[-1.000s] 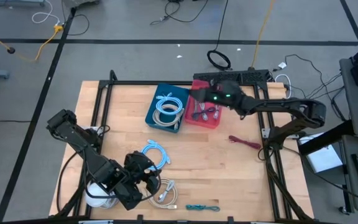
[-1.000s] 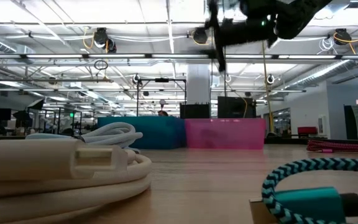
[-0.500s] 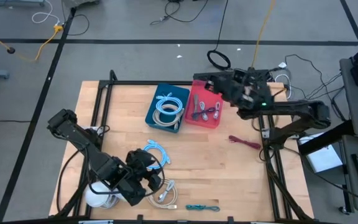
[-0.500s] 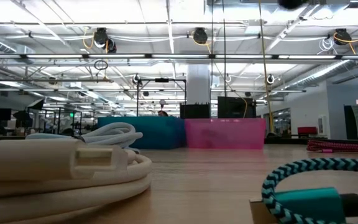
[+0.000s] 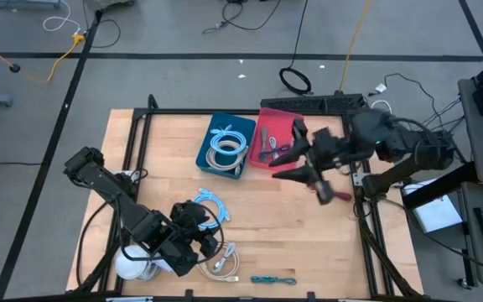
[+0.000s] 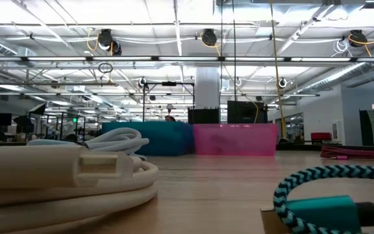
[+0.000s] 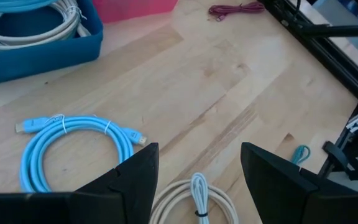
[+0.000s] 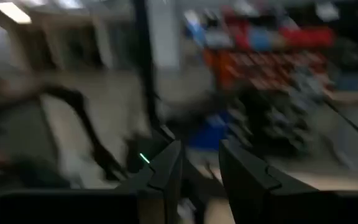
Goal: Pick & Place USB Port
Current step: Put the large blue charger cable into the blue bin
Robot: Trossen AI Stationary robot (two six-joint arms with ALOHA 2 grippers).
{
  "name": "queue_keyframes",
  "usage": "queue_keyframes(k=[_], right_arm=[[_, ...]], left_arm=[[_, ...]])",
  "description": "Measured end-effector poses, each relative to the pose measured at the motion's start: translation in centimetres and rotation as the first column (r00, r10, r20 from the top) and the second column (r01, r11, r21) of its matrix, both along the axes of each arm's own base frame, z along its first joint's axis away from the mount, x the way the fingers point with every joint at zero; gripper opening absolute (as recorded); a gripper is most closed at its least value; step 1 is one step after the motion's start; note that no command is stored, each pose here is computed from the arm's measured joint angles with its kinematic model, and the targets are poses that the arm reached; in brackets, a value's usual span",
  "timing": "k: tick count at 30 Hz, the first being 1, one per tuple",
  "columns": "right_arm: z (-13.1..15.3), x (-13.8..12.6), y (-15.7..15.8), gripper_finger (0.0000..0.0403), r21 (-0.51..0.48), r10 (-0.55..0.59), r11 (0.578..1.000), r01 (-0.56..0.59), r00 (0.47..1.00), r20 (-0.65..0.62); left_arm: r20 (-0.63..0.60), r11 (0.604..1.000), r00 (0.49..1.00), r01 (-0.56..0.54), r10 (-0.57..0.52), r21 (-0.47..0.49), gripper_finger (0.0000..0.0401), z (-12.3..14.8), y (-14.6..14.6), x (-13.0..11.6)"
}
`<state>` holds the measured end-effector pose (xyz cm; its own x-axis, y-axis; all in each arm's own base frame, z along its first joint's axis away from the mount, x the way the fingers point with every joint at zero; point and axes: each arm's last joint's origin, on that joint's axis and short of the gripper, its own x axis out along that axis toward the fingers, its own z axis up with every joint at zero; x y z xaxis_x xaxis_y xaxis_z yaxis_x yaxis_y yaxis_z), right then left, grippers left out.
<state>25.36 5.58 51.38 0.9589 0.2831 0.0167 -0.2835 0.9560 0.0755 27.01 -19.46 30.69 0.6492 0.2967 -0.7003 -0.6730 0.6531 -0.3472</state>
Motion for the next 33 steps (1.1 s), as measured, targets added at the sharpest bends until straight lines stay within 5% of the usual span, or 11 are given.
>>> queue_keyframes(k=[6, 9, 11, 13, 16, 20, 24, 29, 33], right_arm=[[-3.5, 0.3, 1.3, 0.0113, -0.093, -0.066, 0.995, 0.035, 0.932, -0.356], [-6.7, 0.6, 2.3, 0.0116, -0.154, -0.077, 0.988, -0.021, 0.796, -0.601], [-9.0, 0.5, 3.2, 0.0116, -0.223, -0.118, 0.972, -0.078, 0.659, -0.743], [-10.8, 0.4, 3.9, 0.0116, -0.292, -0.183, 0.948, -0.127, 0.532, -0.827], [-12.6, 0.4, 4.7, 0.0116, -0.345, -0.238, 0.919, -0.190, 0.429, -0.871], [-14.1, 1.4, 5.2, 0.0116, -0.337, -0.224, 0.925, -0.178, 0.460, -0.859], [-15.0, 2.1, 5.3, 0.0116, -0.351, -0.255, 0.932, -0.091, 0.523, -0.813], [-16.1, 3.0, 5.2, 0.0116, -0.407, -0.360, 0.912, 0.040, 0.554, -0.751], [-17.1, 3.6, 4.8, 0.0116, -0.449, -0.456, 0.880, 0.157, 0.546, -0.703]], left_arm=[[-0.063, 0.997, 0.995, 0.077, -0.078, -0.022, 0.0230, -0.1, -0.2, -0.1], [-0.131, 0.983, 0.974, 0.178, -0.183, -0.050, 0.0230, -0.2, -0.4, -0.2], [-0.175, 0.962, 0.946, 0.264, -0.273, -0.076, 0.0230, -0.2, -0.6, -0.4], [-0.234, 0.917, 0.887, 0.388, -0.399, -0.095, 0.0230, -0.2, -0.7, -0.5], [-0.409, 0.809, 0.707, 0.564, -0.577, -0.165, 0.0230, -0.9, -0.4, -1.4], [-0.707, 0.757, 0.447, 0.625, -0.548, -0.190, 0.0230, -3.1, 0.8, -2.5], [-0.870, 0.691, 0.286, 0.718, -0.402, -0.083, 0.0229, -4.7, 1.5, -2.8], [-0.854, 0.596, 0.270, 0.801, -0.444, -0.056, 0.0229, -7.3, 1.1, -0.7], [-0.837, 0.441, 0.216, 0.897, -0.502, -0.033, 0.0229, -8.5, 0.3, 0.7]])
